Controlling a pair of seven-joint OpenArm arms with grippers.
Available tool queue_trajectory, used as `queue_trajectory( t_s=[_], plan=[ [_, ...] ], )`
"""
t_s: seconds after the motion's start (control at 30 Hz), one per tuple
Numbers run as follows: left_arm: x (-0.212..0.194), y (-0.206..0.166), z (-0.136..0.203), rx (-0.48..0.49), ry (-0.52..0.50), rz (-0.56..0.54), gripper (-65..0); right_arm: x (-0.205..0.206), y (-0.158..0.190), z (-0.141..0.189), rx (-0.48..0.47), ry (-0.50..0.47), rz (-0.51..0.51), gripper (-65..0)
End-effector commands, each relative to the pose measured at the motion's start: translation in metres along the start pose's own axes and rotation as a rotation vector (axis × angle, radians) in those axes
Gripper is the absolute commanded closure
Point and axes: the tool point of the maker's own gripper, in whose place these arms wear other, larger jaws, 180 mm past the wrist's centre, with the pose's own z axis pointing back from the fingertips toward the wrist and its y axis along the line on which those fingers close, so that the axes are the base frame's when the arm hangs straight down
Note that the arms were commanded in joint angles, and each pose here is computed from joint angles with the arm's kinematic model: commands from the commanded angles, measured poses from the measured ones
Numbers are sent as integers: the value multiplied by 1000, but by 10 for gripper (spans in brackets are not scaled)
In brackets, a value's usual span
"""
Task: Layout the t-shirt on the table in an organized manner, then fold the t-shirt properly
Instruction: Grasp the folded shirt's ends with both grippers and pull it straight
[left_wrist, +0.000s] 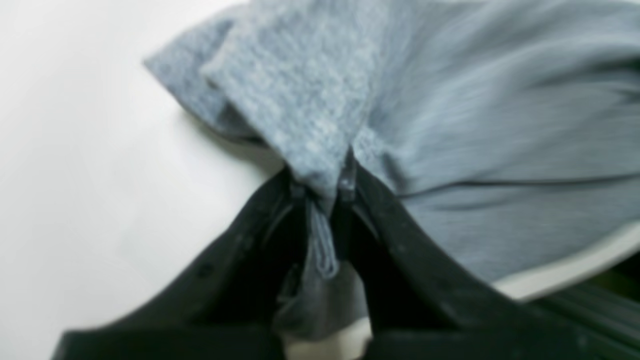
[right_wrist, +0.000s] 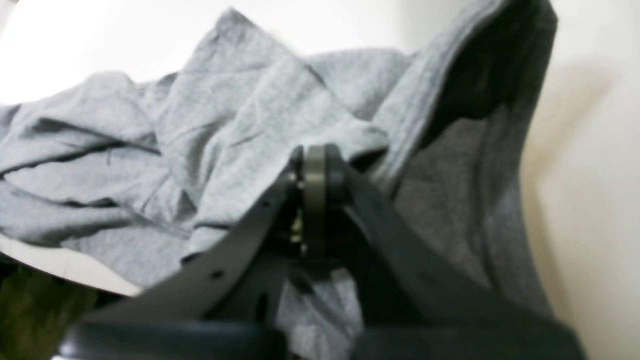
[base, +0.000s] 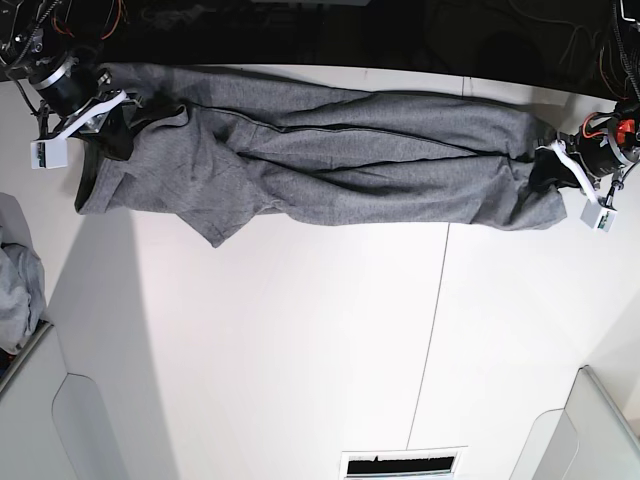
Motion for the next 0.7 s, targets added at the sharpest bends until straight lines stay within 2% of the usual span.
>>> queue_trajectory(
  t_s=[0.0,0.13,0.33,0.57,0.67],
  plan=[
    [18,-5,8,-24,-46,-39,0,12,1,3,14,-38,15,0],
    [39,-26,16,-56,-77,-120,0,12,1,3,14,-38,14,0],
    [64,-70,25,-136,-135,-182,0,11,1,3,11,-34,18,0],
    [49,-150,8,-306,-120,-235,0,10,0,3,6,-32,24,0],
    [34,-175,-5,-343,-91,-242,0,10,0,3,6,-31,25,0]
  ],
)
